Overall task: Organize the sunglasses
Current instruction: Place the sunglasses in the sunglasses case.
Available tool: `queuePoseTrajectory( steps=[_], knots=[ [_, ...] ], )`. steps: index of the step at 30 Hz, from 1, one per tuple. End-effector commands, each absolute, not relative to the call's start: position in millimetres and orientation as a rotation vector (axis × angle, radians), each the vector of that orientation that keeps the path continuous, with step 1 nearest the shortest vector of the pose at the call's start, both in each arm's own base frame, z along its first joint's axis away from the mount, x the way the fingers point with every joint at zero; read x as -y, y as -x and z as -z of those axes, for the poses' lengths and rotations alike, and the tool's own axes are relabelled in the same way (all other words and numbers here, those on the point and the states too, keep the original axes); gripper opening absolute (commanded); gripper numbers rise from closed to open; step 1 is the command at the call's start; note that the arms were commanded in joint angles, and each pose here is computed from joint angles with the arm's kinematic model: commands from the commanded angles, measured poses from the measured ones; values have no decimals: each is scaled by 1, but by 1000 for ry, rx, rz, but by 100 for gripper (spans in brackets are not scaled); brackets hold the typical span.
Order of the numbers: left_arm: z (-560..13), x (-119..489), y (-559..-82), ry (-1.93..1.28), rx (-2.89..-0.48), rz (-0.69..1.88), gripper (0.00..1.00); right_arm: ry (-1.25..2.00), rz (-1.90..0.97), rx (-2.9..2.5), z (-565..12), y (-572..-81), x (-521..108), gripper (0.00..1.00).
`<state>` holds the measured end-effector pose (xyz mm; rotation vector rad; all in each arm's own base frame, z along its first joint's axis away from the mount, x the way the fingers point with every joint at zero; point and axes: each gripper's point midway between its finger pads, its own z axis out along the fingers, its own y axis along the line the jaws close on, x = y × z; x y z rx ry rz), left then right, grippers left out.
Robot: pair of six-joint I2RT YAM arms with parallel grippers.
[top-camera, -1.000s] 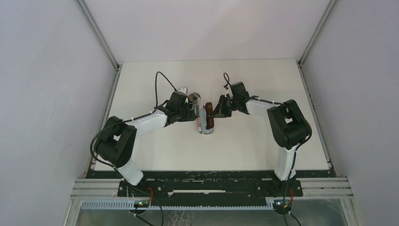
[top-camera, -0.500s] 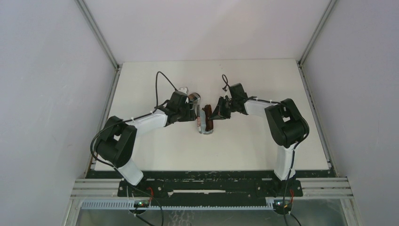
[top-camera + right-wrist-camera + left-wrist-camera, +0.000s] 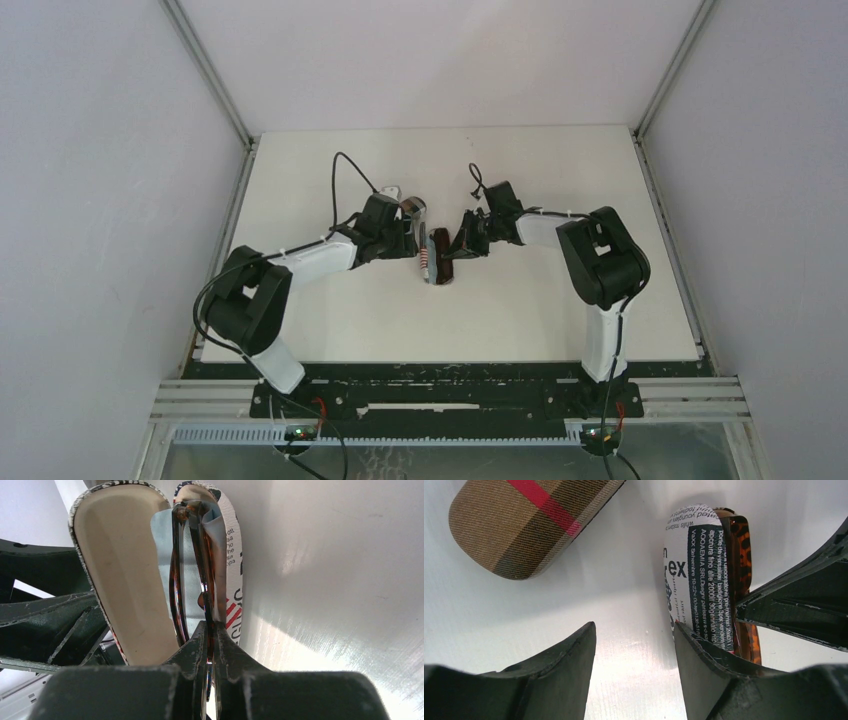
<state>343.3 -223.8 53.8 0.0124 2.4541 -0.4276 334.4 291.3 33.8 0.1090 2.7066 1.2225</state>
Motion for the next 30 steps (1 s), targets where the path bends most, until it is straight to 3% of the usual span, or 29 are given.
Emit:
queuePoseTrajectory(
  steps=[1, 14, 30],
  knots=[
    [-80, 241, -360, -44, -2381, 475, 63, -71, -1288, -2635, -48, -348, -305, 0],
    [-80, 243, -360, -50, -2381, 480, 63, -74, -1264, -2679, -34, -346, -304, 0],
    [-80, 243, -360, -57, -2381, 483, 63, -23, -1016, -2668, -52, -353, -274, 23]
  ],
)
